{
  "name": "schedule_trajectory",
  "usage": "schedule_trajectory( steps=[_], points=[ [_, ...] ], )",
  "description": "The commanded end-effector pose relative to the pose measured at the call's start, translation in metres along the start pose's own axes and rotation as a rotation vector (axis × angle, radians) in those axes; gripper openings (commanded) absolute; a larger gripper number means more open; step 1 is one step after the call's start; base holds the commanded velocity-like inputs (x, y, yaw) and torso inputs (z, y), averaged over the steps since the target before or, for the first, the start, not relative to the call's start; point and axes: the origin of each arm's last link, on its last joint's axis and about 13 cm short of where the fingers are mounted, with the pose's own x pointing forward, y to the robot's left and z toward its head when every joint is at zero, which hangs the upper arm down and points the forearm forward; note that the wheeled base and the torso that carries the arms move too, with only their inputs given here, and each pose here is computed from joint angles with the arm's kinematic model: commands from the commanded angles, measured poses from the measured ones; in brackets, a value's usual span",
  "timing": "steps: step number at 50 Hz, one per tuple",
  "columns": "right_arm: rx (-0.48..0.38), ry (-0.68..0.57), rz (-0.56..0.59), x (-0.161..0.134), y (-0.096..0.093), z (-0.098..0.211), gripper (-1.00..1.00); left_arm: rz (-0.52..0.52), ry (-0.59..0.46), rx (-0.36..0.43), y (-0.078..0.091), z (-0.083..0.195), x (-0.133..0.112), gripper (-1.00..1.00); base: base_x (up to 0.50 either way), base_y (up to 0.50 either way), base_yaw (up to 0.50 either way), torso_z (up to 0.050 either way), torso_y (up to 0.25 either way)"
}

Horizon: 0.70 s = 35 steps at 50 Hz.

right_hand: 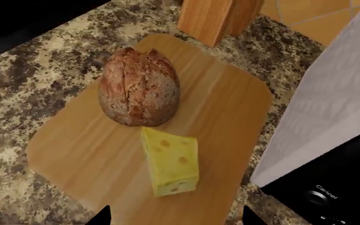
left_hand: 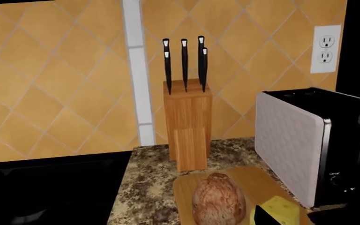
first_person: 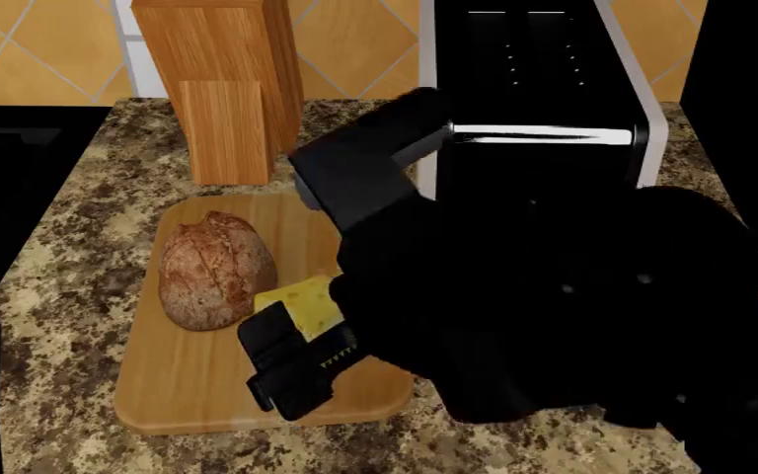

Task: Place the bread and cheese on the cutting board.

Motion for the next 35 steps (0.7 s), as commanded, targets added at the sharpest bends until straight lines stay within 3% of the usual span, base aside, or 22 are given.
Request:
schedule_trajectory(
  steps=[1,3,10,17,25,35],
  points=[
    [0.034,-0.263,-0.098,-0.081,0.017,0.003,1.0,-0.03,-0.025,-0.061,0.007,0.019,0.024,1.0,0.0,0.0,0.0,0.0,0.0],
    [0.022,-0.292,-0.117,-0.094,0.02,0.003,1.0,-0.031,-0.033,-0.02,0.011,0.03,0.034,1.0,0.0,0.0,0.0,0.0,0.0],
    [0.024,-0.431,-0.217,-0.145,0.02,0.011,1.0,-0.083,-0.013,-0.003,0.026,0.068,0.057,1.0,0.0,0.0,0.0,0.0,0.0],
    [0.014,-0.519,-0.3,-0.195,0.018,0.017,1.0,-0.113,0.048,0.038,0.04,0.089,0.079,1.0,0.0,0.0,0.0,0.0,0.0],
    [0.042,-0.613,-0.392,-0.244,0.015,0.015,1.0,-0.11,0.061,0.048,0.054,0.11,0.071,1.0,0.0,0.0,0.0,0.0,0.0],
    [0.062,-0.644,-0.507,-0.273,0.002,0.006,1.0,-0.088,0.044,0.056,0.067,0.139,0.061,1.0,0.0,0.0,0.0,0.0,0.0]
  ],
)
